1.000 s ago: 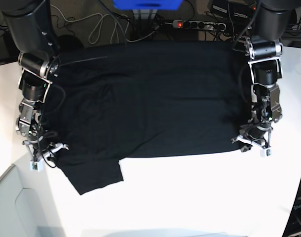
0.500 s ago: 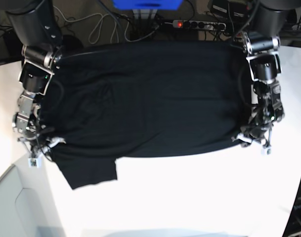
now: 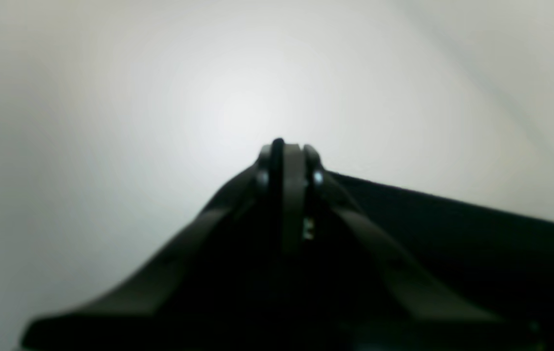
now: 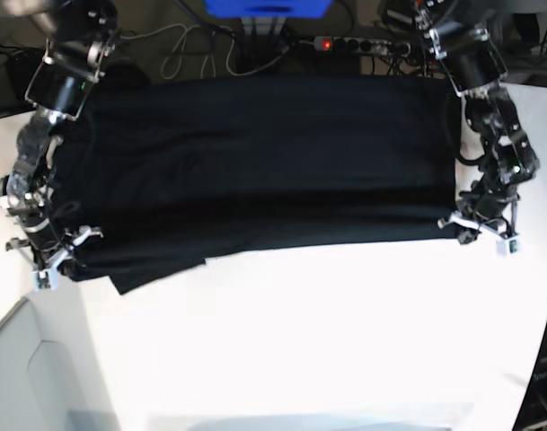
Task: Fold the T-shirt properly
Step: 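Lift the side edges and fold them toward the collar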
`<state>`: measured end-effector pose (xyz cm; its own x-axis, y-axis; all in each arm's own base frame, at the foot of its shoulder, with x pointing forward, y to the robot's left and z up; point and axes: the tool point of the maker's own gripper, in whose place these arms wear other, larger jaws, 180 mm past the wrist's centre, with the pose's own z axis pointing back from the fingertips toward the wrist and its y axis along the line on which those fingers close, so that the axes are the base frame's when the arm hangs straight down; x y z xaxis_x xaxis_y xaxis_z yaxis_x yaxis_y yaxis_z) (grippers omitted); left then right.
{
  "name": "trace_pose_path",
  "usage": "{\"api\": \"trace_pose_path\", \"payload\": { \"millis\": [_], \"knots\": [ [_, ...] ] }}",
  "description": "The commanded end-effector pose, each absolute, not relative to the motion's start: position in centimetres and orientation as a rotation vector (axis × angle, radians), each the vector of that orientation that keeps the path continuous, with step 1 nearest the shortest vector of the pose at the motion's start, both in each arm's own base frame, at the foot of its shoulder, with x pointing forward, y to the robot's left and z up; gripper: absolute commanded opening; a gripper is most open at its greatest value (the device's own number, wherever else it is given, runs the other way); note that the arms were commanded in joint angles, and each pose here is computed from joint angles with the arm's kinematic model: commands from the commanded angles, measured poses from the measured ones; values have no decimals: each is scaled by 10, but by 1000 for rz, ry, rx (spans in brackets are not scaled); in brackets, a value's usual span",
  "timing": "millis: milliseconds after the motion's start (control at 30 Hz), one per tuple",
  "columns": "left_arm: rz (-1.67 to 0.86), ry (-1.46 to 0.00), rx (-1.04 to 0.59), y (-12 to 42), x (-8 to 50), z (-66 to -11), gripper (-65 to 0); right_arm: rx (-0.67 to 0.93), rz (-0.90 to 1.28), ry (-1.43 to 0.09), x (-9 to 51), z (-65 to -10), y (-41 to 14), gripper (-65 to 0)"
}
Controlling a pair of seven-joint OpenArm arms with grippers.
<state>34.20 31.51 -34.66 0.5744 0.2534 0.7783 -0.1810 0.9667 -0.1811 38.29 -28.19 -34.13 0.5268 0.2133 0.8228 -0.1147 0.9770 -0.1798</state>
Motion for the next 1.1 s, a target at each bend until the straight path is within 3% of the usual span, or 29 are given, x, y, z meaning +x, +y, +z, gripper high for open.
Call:
{"api": "trace_pose_path", "payload": {
  "millis": [0, 200, 567, 633, 800, 867, 933, 1067],
  "knots": [
    [245, -1017, -65, 322, 348, -318, -650, -125, 235, -1064, 386, -319, -284, -648],
    [290, -1036, -38, 316, 309, -311, -650, -166, 275, -1030, 344, -325, -286, -648],
    [344, -912, -31, 313, 258, -352, -650, -158, 271, -916, 307, -360, -290, -645],
    [346, -903, -29, 314, 254, -355, -650, -163, 267, -878, 304, -364, -292, -598],
    [342, -875, -19, 314, 242, -361, -650, -165, 294, -862, 303, -361, -289, -374],
    [338, -868, -20, 313, 239, -362, -650, -136, 352, -855, 301, -362, -280, -317],
    [351, -873, -43, 311, 238, -362, -593, -118, 393, -853, 300, -361, -274, -280],
    [371, -881, -87, 308, 235, -362, -370, -122, 399, -856, 300, -359, -274, -277]
  ]
}}
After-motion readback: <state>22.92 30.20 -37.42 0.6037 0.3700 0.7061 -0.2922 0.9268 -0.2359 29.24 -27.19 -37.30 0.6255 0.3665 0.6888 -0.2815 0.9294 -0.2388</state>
